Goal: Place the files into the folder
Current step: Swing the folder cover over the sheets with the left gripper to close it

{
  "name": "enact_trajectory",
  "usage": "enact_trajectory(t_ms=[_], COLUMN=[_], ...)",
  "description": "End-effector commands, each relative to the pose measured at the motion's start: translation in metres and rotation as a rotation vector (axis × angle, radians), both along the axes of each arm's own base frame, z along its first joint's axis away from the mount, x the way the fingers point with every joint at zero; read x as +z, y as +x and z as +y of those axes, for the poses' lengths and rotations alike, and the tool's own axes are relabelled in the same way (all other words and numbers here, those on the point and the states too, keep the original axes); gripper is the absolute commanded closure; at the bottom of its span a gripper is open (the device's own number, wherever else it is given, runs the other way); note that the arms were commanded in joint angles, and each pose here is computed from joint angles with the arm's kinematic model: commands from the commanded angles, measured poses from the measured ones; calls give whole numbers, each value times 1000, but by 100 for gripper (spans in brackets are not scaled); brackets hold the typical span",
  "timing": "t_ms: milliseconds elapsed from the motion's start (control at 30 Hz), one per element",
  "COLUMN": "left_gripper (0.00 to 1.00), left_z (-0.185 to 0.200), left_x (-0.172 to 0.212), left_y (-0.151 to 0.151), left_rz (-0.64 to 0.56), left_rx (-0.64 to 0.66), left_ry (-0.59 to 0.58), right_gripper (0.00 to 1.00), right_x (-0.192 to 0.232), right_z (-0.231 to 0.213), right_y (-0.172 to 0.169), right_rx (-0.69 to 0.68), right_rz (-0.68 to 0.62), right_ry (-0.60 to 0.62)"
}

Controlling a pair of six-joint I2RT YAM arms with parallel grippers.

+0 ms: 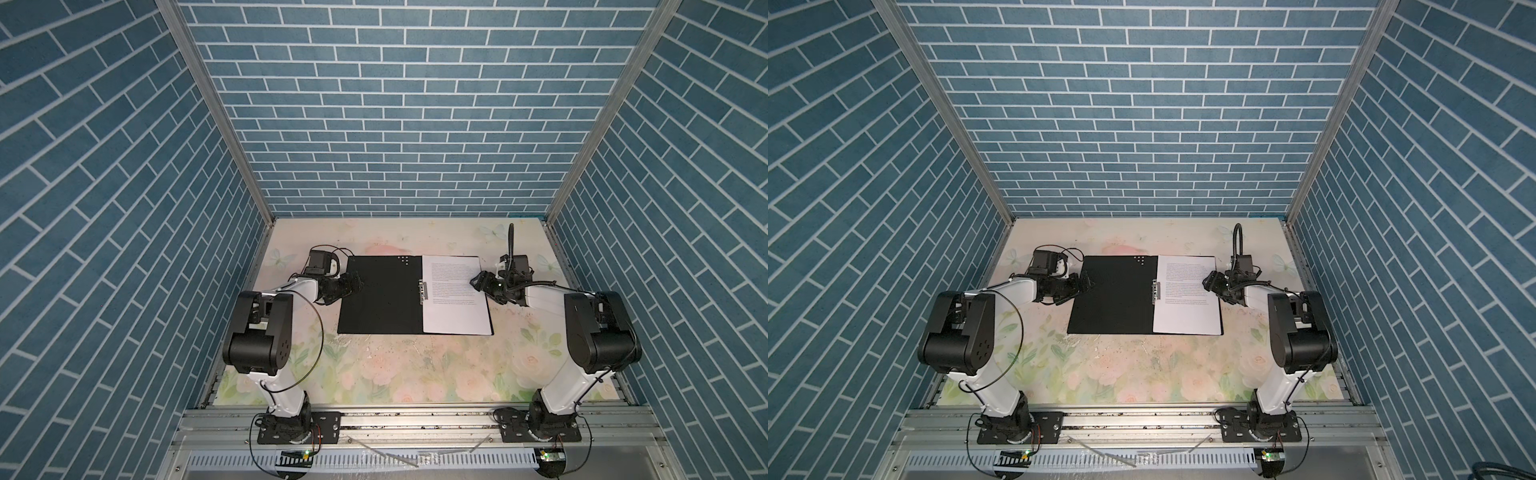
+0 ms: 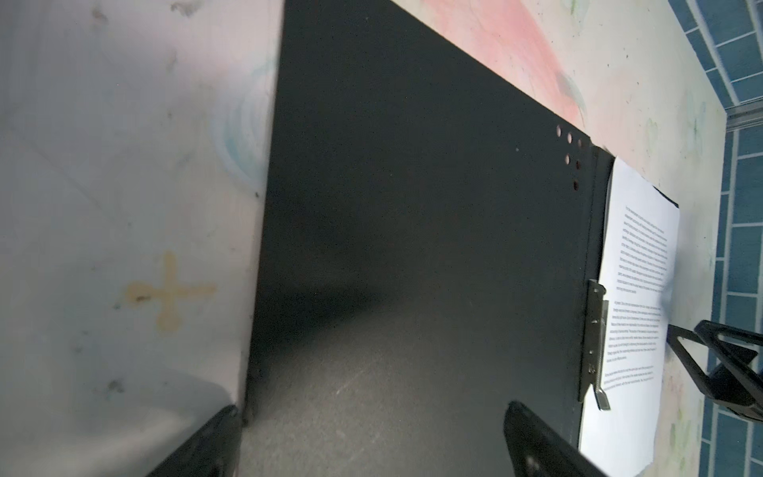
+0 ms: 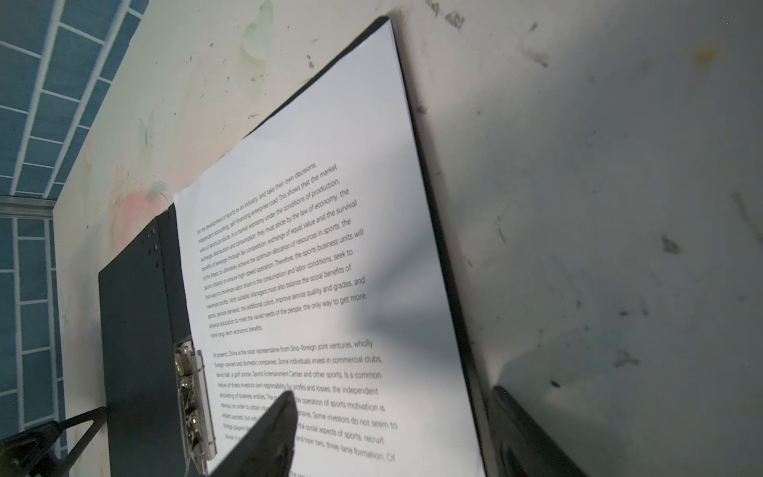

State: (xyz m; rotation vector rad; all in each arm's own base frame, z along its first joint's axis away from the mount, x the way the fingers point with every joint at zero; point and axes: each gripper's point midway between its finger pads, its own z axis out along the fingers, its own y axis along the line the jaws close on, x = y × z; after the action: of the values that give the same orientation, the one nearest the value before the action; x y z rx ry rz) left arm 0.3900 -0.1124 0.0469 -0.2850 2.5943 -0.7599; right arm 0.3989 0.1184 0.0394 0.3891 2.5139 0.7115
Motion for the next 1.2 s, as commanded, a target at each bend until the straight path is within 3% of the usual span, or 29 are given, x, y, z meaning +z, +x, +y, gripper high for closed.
enact_trajectory(t_ms=[0,833,1167], left_gripper=[0,0,0], left_z=[-33,-52,-95], left_x=[24,147,198], left_y=[-13,-6,-6], left_rz=[8,-277,-385], left_rx=[-59,-4,-69], left_ry=[-184,-492,-581], right_gripper=[28,28,28], right_x=[-30,-40,-39], right_z=[10,10,10], right_y=[-29,-30,-32], right_rx=[34,29,31], right_rz=[153,176,173], right_ry=[22,26,31])
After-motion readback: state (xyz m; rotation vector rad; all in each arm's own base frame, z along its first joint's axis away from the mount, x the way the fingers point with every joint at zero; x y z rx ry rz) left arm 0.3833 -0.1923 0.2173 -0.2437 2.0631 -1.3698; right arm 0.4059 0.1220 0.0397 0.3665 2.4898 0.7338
